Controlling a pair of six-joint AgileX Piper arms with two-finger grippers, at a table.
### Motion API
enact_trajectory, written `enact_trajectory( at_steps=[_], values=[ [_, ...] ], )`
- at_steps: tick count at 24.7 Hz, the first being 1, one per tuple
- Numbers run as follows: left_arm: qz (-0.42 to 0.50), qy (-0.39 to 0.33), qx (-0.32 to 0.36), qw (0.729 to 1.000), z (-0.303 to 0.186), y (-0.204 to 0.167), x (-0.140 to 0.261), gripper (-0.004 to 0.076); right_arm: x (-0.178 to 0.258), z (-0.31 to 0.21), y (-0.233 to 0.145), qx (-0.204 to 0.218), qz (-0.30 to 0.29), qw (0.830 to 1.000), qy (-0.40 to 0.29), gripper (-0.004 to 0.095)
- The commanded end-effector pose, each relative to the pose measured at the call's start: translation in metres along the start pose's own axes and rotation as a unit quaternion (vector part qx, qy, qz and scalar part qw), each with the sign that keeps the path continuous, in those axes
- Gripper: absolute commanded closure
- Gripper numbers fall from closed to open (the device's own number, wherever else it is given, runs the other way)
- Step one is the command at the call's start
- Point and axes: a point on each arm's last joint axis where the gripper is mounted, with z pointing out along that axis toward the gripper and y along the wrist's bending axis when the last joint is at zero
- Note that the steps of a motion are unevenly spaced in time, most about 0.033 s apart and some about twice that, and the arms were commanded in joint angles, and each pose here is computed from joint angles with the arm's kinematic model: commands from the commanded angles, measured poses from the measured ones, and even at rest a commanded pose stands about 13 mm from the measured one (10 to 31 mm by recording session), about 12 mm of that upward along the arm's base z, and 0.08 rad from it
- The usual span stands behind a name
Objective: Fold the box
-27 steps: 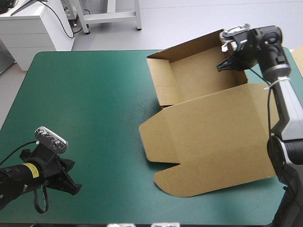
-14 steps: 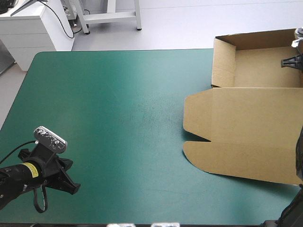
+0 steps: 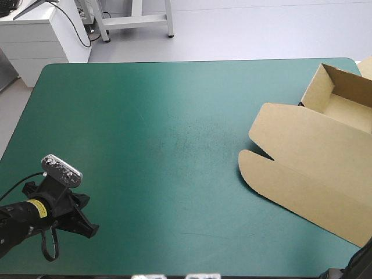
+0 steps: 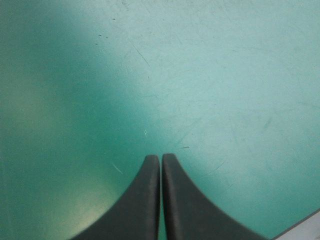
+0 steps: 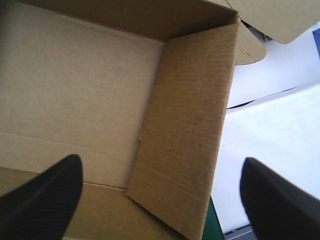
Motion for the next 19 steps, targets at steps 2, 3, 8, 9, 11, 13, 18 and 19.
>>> enact_trajectory(
  at_steps=[2, 3, 8, 9, 11, 13, 18, 19],
  values=[
    [-0.001, -0.048, -0.006, 0.999, -0.005, 0.001, -0.01, 0.0731, -0.003, -0.037, -0.007, 0.016, 0.012, 0.998, -0.052, -0.002],
    [-0.001, -0.05, -0.007, 0.999, -0.006, 0.001, -0.011, 0.0731, -0.003, -0.039, -0.007, 0.016, 0.013, 0.998, -0.054, -0.002],
    [-0.001, -0.053, -0.008, 0.999, -0.006, 0.001, -0.011, 0.0731, -0.001, -0.061, 0.002, -0.031, 0.013, 0.996, -0.078, -0.0017],
    [0.0, -0.055, -0.009, 0.998, -0.006, 0.001, -0.012, 0.0731, -0.002, -0.065, 0.007, -0.058, 0.012, 0.994, -0.089, 0.0007],
    [0.0, -0.059, -0.009, 0.998, -0.006, 0.002, -0.012, 0.0731, -0.003, -0.078, 0.016, -0.107, 0.019, 0.988, -0.112, 0.0156],
    [0.0, -0.061, -0.01, 0.998, -0.006, 0.002, -0.013, 0.0731, -0.004, -0.09, 0.023, -0.147, 0.024, 0.98, -0.131, 0.0382],
    [-0.005, -0.068, -0.006, 0.998, -0.006, 0.001, -0.014, 0.0731, -0.004, -0.115, 0.046, -0.199, -0.011, 0.966, -0.167, 0.0917],
    [-0.006, -0.071, -0.006, 0.997, -0.006, 0.001, -0.015, 0.0731, -0.003, -0.121, 0.052, -0.199, -0.026, 0.964, -0.173, 0.0912]
  ],
)
